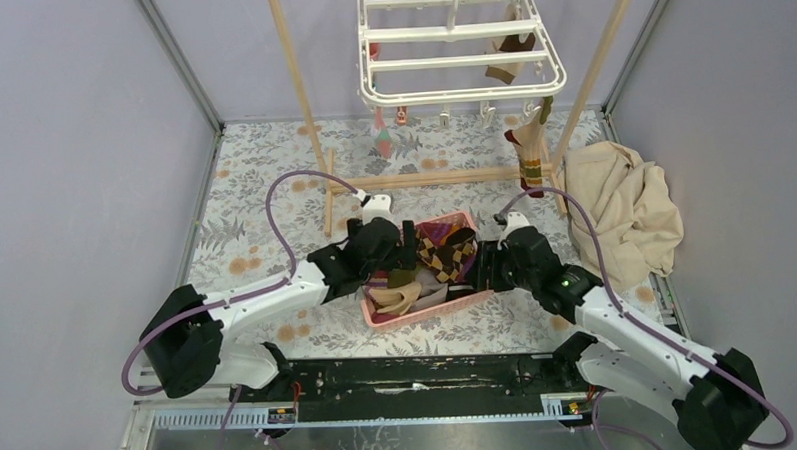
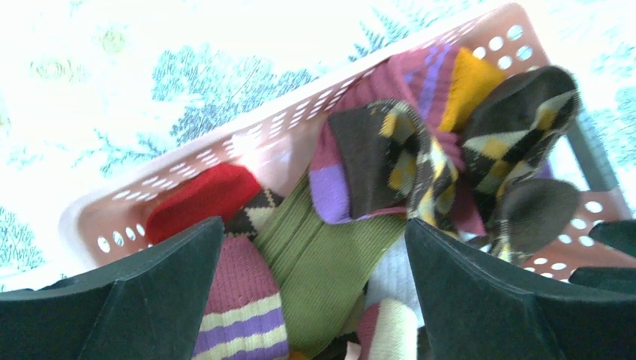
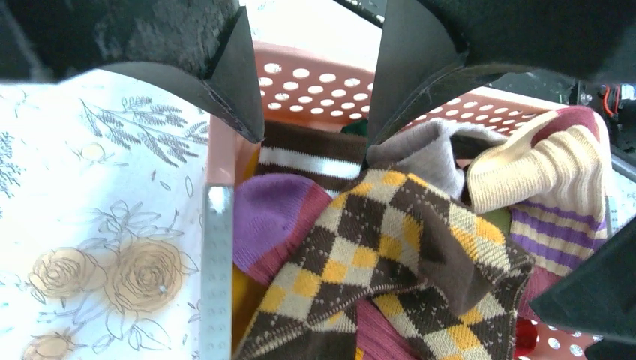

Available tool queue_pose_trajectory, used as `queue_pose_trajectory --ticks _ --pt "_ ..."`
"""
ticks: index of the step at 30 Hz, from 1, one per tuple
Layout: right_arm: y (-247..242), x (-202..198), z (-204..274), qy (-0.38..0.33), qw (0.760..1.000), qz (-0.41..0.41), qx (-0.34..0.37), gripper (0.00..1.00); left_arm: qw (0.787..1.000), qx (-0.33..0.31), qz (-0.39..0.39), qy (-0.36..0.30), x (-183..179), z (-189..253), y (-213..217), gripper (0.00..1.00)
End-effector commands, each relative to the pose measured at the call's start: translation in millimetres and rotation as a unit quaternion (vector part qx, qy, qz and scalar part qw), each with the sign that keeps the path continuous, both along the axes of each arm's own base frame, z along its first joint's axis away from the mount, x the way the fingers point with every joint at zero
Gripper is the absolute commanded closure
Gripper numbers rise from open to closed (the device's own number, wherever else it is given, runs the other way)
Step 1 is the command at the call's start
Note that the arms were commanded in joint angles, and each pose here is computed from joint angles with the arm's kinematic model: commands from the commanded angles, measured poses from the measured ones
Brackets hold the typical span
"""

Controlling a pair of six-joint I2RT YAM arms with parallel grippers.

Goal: Remove the socks clipped to the hanger
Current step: Place the sock in the bin.

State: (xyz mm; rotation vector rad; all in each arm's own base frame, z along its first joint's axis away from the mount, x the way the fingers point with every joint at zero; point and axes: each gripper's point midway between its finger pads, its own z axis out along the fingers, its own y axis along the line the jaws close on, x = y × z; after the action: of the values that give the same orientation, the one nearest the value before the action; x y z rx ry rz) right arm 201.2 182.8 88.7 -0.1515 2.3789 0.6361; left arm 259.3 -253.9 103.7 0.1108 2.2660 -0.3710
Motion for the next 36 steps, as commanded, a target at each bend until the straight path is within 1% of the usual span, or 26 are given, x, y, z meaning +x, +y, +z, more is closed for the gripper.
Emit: queue_pose_trajectory --ticks 1,5,8,11,15,18,22,23,27,30,32,36 --pt "-13.8 -6.7 9.6 -0.007 0.999 -0.038 0.003 0.4 0.999 -0.015 -0.005 -0.039 15.6 31.8 -8.5 0.01" --pt "-18.6 -17.9 13.3 0.004 0.999 -0.042 0.01 0.41 0.999 -0.014 -0.004 -0.046 18.9 38.9 -8.4 0.01" --pt "-14.6 -25.5 27.4 -0.002 0.998 -0.036 0.044 0.42 0.998 -0.02 -0.003 -0.052 19.4 46.9 -7.5 0.01" --pt "-13.4 -17.2 73.0 -0.062 0.994 -0.039 0.078 0.38 0.998 -0.032 -0.003 -0.06 17.8 59.0 -6.8 0.01" --pt "-21.7 3.6 136.9 -0.142 0.983 -0.071 0.089 0.27 0.996 -0.047 -0.005 -0.07 13.8 76.8 -3.6 0.01" --pt "-30.1 26.0 159.7 -0.179 0.977 -0.103 0.06 0.19 0.995 -0.057 -0.004 -0.078 10.0 88.6 1.7 0.01" --pt "-42.7 56.9 170.1 -0.215 0.966 -0.146 0.014 0.06 0.994 -0.064 -0.003 -0.084 4.3 97.3 8.4 0.01" --pt "-46.2 63.1 172.4 -0.225 0.962 -0.156 0.009 0.05 0.994 -0.067 -0.004 -0.085 2.8 100.0 9.8 0.01" --pt "-67.7 81.9 178.6 -0.272 0.94 -0.207 -0.012 0.03 0.993 -0.075 -0.007 -0.087 -2.9 105.1 14.0 0.01" --pt "-91.4 91.7 177.8 -0.301 0.917 -0.258 -0.034 0.02 0.992 -0.084 -0.007 -0.092 -7.0 111.1 17.7 0.01" --pt "-102.4 99.6 181.6 -0.324 0.902 -0.282 -0.035 0.01 0.991 -0.091 -0.008 -0.095 -9.5 114.4 19.3 0.01" --pt "-116.2 118.0 175.9 -0.342 0.889 -0.303 -0.046 0.0 0.99 -0.103 -0.012 -0.099 -13.2 119.7 20.6 0.01"
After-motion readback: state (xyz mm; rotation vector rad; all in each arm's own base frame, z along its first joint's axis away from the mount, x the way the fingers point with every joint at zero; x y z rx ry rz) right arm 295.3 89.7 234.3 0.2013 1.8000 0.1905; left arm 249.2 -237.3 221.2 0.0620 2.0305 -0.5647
